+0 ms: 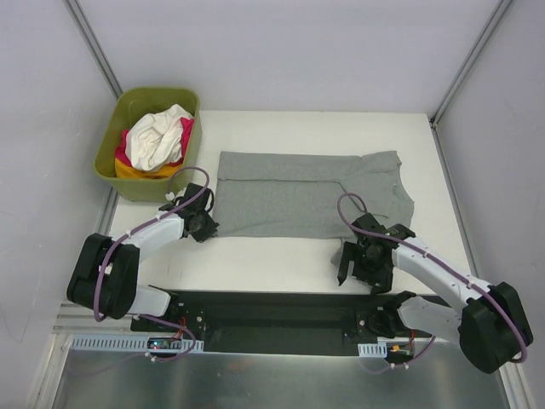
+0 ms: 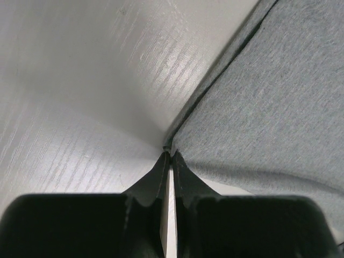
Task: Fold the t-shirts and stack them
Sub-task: Grap the side of the flattened tshirt closest away from the robot with both arms
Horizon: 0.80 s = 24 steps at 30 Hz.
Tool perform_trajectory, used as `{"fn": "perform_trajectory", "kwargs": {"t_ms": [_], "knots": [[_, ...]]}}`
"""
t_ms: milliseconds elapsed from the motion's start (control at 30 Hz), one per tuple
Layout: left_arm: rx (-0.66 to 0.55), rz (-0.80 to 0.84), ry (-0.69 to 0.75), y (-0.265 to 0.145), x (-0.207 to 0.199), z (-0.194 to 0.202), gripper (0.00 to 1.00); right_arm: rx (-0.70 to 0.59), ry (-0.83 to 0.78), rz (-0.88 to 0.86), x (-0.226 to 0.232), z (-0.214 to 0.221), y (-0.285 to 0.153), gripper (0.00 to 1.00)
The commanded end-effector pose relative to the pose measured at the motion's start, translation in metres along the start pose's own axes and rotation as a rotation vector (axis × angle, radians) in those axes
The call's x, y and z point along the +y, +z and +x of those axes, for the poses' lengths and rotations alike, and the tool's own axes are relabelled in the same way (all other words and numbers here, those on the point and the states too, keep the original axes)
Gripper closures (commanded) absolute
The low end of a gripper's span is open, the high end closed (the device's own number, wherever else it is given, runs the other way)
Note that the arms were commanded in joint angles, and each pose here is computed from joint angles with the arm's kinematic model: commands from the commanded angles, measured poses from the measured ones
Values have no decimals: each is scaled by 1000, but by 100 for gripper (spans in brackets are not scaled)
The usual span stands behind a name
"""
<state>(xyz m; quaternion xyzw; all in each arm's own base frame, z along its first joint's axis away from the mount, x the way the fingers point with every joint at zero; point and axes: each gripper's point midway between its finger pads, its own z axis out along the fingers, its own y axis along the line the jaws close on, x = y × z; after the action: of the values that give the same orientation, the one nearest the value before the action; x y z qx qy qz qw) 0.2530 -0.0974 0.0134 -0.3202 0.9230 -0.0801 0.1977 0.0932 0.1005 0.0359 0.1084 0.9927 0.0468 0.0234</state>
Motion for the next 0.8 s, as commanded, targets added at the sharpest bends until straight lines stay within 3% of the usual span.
{"fn": "perform_trajectory", "kwargs": {"t_ms": [0, 300, 500, 767], "knots": [[19, -106, 28, 1, 29, 7, 100, 17, 50, 42, -5, 3, 6, 3], [12, -105, 33, -1, 29, 6, 100, -48, 79, 194, -28, -18, -10, 11], [9, -81, 34, -5, 22, 2, 100, -31, 308, 37, -34, -26, -2, 15], [23, -56, 33, -7, 12, 1, 100, 56, 291, 5, -25, -19, 11, 22]]}}
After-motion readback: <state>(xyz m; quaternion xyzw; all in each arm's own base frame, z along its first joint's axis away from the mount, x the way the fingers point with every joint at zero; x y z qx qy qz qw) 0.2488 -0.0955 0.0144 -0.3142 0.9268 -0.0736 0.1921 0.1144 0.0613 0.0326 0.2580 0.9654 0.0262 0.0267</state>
